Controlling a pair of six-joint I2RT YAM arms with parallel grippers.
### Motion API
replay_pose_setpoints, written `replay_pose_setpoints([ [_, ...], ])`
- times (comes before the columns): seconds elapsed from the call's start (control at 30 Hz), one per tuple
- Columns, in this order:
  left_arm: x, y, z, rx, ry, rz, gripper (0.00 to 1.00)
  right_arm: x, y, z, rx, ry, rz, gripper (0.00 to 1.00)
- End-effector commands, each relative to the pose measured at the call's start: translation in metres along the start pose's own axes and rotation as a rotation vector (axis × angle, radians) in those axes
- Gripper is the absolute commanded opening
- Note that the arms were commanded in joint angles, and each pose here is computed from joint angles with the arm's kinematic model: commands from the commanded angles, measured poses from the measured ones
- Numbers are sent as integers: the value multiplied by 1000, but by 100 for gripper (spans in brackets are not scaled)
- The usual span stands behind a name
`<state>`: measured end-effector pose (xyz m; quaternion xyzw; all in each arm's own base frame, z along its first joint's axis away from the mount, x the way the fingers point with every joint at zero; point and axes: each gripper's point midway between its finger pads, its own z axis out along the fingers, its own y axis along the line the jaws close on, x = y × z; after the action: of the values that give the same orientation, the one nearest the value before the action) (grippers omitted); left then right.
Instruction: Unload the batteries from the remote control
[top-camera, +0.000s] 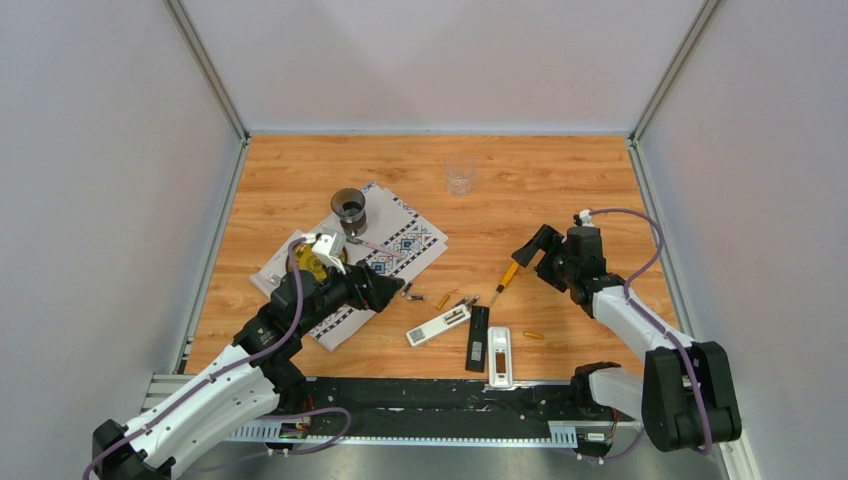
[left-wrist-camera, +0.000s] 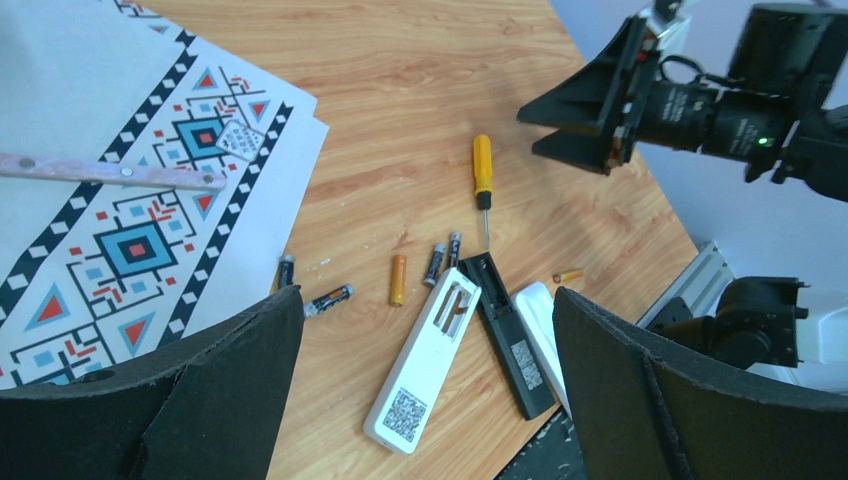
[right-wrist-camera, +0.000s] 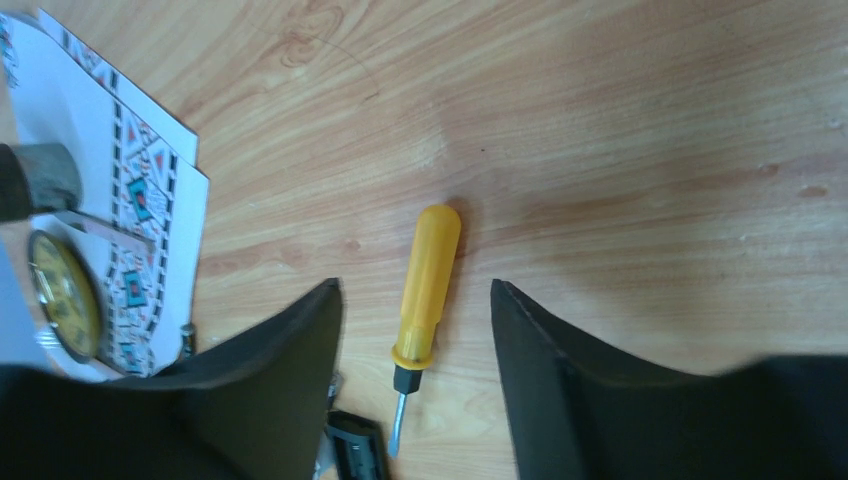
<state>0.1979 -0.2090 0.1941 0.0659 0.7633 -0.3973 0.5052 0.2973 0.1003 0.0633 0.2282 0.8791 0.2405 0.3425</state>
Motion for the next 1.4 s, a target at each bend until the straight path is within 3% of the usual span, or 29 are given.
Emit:
replay_pose_setpoints([
  [0.0, 6, 9, -1, -37, 18, 7, 100, -26, 11, -15, -14, -108, -21, 98],
  [0.13, 5, 8, 0, -34, 16, 13, 100, -34, 21, -27, -54, -150, -32, 100],
  [0.53, 9, 18, 0, -87, 53, 35, 100, -30, 29, -30, -87, -114, -49, 100],
  [0.73, 7, 58, -11, -343, 67, 18, 100, -32, 44, -44, -130, -89, -80, 100],
  [0.9, 3, 78, -20, -485, 71, 26, 100, -49, 59, -65, -153, -151, -116, 100],
  [1.37, -33, 82, -32, -603, 6, 58, 100, -81, 112, -136, -287, -249, -149, 100],
])
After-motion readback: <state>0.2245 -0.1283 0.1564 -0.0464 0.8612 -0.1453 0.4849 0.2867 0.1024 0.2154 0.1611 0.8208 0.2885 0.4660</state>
